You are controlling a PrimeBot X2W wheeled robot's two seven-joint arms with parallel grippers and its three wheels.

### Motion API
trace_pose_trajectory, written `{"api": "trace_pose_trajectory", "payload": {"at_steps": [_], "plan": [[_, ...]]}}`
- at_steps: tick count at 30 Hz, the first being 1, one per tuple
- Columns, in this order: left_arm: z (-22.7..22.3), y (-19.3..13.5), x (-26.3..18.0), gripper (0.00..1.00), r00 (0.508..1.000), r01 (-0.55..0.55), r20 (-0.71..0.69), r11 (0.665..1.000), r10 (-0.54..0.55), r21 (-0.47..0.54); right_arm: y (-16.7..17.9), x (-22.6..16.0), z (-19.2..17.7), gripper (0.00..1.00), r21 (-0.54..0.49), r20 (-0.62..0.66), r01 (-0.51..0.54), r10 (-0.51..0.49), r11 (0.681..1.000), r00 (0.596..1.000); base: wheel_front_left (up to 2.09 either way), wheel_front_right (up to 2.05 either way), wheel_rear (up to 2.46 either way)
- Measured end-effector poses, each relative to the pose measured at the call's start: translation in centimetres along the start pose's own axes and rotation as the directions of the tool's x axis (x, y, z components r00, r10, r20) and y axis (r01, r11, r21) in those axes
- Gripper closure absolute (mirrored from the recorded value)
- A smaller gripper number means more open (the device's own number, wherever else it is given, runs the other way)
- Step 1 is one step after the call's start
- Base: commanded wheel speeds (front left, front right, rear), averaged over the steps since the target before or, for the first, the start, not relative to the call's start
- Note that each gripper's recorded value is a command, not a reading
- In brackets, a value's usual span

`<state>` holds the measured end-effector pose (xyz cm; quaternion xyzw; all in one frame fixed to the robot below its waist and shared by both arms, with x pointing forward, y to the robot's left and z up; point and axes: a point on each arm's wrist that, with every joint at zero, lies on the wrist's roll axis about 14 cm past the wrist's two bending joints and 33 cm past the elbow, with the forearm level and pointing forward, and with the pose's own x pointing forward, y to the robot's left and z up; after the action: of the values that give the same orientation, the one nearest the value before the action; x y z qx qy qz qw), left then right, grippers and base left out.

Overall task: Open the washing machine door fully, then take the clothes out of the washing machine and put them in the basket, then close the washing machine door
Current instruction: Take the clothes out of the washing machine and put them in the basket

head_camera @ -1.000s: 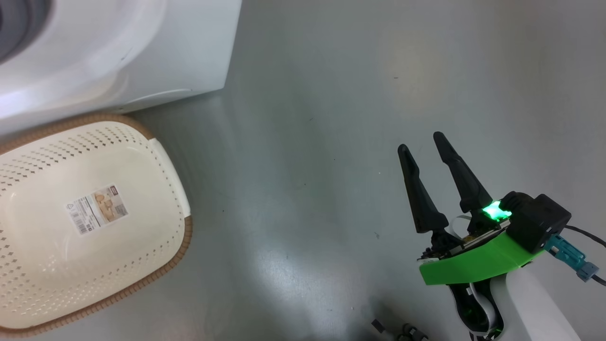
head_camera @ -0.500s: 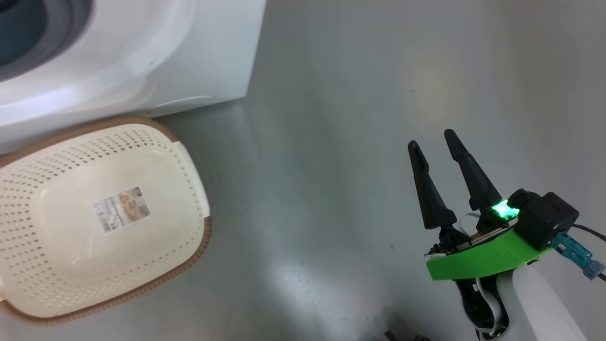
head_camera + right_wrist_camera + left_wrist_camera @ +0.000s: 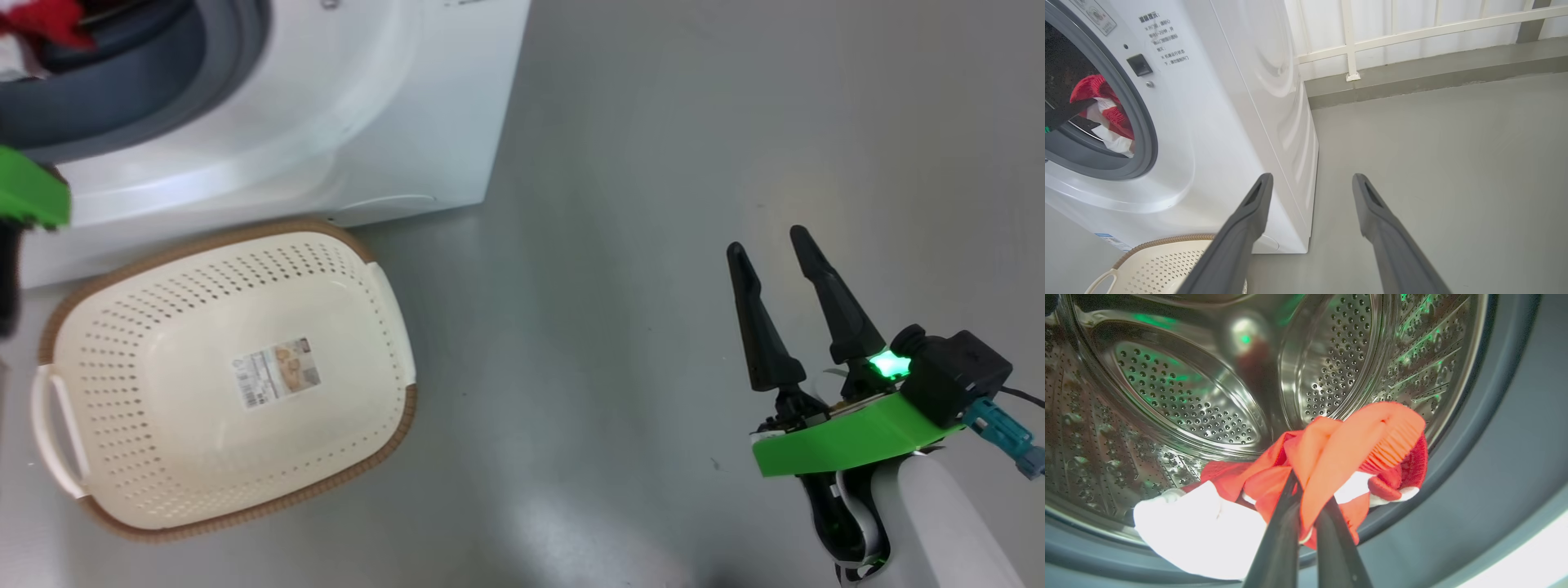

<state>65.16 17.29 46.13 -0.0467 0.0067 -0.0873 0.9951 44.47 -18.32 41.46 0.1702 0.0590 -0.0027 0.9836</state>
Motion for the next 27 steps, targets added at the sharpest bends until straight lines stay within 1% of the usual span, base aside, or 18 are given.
{"api": "trace_pose_trajectory", "payload": {"at_steps": [8,13,15,23,27], "plan": [[2.0,1.0,-4.5,1.0,0.992,-0.069,0.097,0.995,0.075,-0.071,0.7,-0.1,0.8,0.0,0.003,0.023,-0.016,0.015,1.0,1.0,0.0,0.0,0.0],[2.7,1.1,-7.2,1.0,0.984,-0.101,0.138,0.991,0.112,-0.087,0.8,-0.6,0.8,0.0,0.009,0.021,-0.015,0.015,1.0,1.0,0.0,0.0,0.0],[3.1,1.1,-7.7,1.0,0.981,-0.108,0.151,0.99,0.121,-0.095,0.8,-0.6,0.9,0.0,0.01,0.022,-0.016,0.016,1.0,1.0,0.0,0.0,0.0],[6.7,0.8,-10.0,1.0,0.953,-0.101,0.275,0.989,0.127,-0.106,1.3,-0.3,0.8,0.0,0.015,0.023,-0.028,0.028,0.999,0.999,0.0,0.0,0.0],[7.1,0.6,-10.7,1.0,0.947,-0.097,0.296,0.99,0.123,-0.102,1.3,-0.3,0.7,0.0,0.016,0.02,-0.029,0.029,0.999,0.999,0.0,0.0,0.0]]}}
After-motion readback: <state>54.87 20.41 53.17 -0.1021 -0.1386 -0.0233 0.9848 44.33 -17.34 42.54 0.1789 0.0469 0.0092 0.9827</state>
